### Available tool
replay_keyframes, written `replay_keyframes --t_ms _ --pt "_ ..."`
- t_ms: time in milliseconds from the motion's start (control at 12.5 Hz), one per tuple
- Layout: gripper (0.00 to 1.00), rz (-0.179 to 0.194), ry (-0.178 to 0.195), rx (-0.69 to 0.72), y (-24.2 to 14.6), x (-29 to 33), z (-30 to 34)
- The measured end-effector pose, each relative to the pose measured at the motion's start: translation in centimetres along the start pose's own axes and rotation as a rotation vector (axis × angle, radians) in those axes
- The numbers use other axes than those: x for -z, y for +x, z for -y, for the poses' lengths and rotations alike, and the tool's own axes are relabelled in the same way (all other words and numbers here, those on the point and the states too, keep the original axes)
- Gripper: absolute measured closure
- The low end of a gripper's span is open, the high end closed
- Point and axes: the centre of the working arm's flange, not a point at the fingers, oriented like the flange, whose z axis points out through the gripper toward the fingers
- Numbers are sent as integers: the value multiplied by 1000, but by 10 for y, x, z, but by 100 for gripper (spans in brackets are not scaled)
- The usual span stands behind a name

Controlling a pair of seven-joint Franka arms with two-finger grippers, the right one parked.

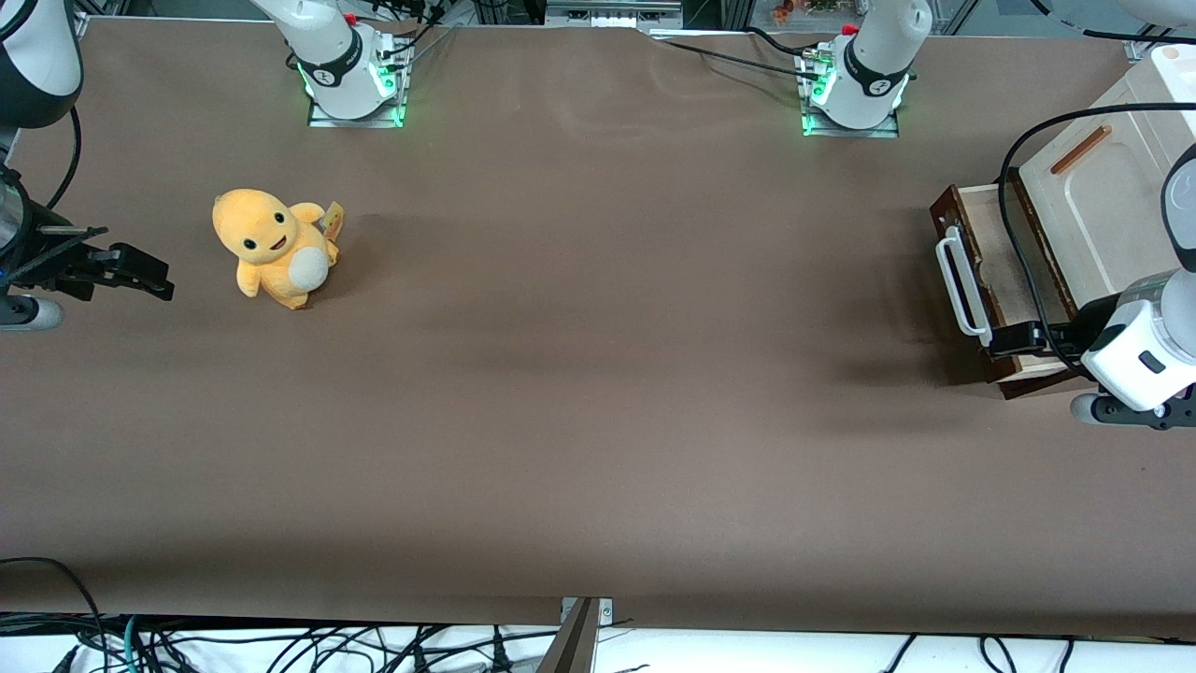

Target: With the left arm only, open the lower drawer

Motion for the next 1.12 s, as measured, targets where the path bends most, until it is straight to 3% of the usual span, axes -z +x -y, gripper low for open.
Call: replay_keyframes --t_ms 319,1118 --pt "0 -46 2 -1 6 1 0" --pt "0 -72 1 -5 0 14 -2"
